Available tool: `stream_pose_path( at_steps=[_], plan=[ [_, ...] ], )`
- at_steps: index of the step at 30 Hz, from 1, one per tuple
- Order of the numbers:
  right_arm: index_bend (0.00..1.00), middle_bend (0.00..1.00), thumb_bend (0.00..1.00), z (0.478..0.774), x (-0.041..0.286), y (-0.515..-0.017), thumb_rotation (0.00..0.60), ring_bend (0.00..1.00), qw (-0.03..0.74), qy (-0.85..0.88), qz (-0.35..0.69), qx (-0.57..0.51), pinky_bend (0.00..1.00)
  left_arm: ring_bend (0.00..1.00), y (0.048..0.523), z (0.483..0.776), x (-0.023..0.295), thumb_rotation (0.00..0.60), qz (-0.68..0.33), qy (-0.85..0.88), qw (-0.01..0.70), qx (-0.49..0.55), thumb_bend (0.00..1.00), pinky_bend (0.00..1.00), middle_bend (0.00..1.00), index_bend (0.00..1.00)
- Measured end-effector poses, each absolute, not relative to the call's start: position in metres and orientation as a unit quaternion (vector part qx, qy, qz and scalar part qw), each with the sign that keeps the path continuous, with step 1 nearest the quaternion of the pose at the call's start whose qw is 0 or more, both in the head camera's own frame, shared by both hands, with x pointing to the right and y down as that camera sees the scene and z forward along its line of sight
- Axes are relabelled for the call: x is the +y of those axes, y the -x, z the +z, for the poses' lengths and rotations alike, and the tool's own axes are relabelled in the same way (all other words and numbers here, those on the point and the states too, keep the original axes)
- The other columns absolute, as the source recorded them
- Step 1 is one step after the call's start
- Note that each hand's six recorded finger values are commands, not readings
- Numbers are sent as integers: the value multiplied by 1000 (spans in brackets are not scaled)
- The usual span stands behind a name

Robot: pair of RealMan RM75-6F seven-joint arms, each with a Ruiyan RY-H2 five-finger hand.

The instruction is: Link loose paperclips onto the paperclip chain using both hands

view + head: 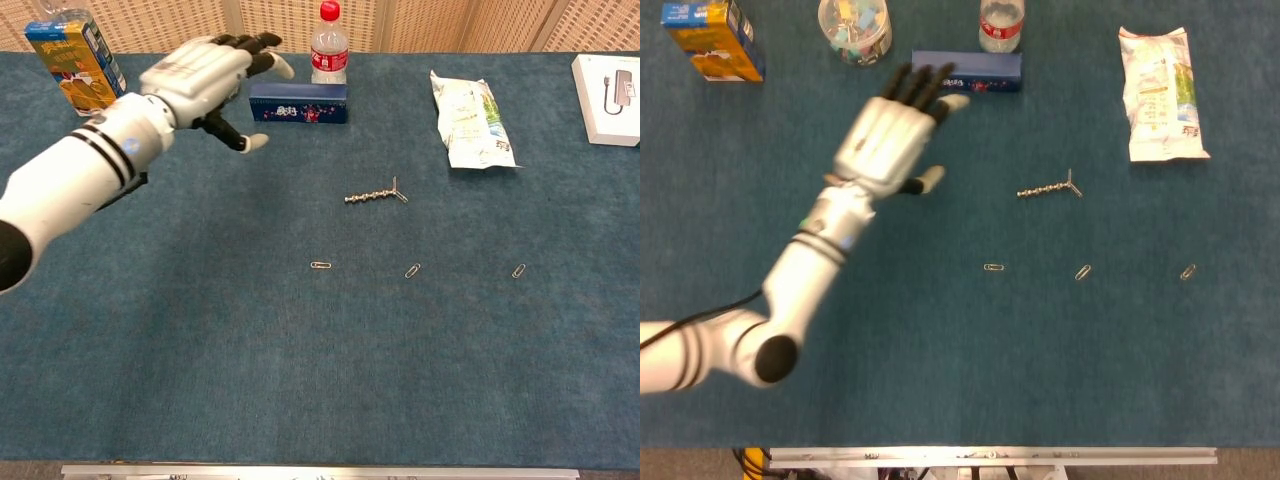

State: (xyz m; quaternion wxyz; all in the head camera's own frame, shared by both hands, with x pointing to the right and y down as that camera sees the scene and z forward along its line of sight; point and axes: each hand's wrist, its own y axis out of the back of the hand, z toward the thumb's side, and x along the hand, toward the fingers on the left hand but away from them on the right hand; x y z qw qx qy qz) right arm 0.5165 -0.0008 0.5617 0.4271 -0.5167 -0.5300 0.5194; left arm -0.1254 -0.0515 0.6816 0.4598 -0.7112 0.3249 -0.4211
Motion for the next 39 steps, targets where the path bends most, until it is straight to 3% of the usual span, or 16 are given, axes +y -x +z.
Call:
stream_pose_path(
  at_steps=[10,20,28,39],
  plan=[
    [375,288,70,569,-29,-473,600,213,451,561,486,-494,462,0,246,661,-15,600,-484,646,453,378,272,0,38,251],
    [412,287,159,581,-62,-414,600,210,488,602,461,-432,347,48,334,660,43,600,-545,609,407,408,272,11,99,320],
    [418,271,190,609,-79,-357,600,188,503,641,446,-371,324,51,367,651,71,600,-558,584,382,450,272,12,103,334],
    [422,248,264,655,-92,-296,600,172,508,673,439,-311,324,50,389,665,87,600,-570,570,358,471,272,12,102,340]
  ],
)
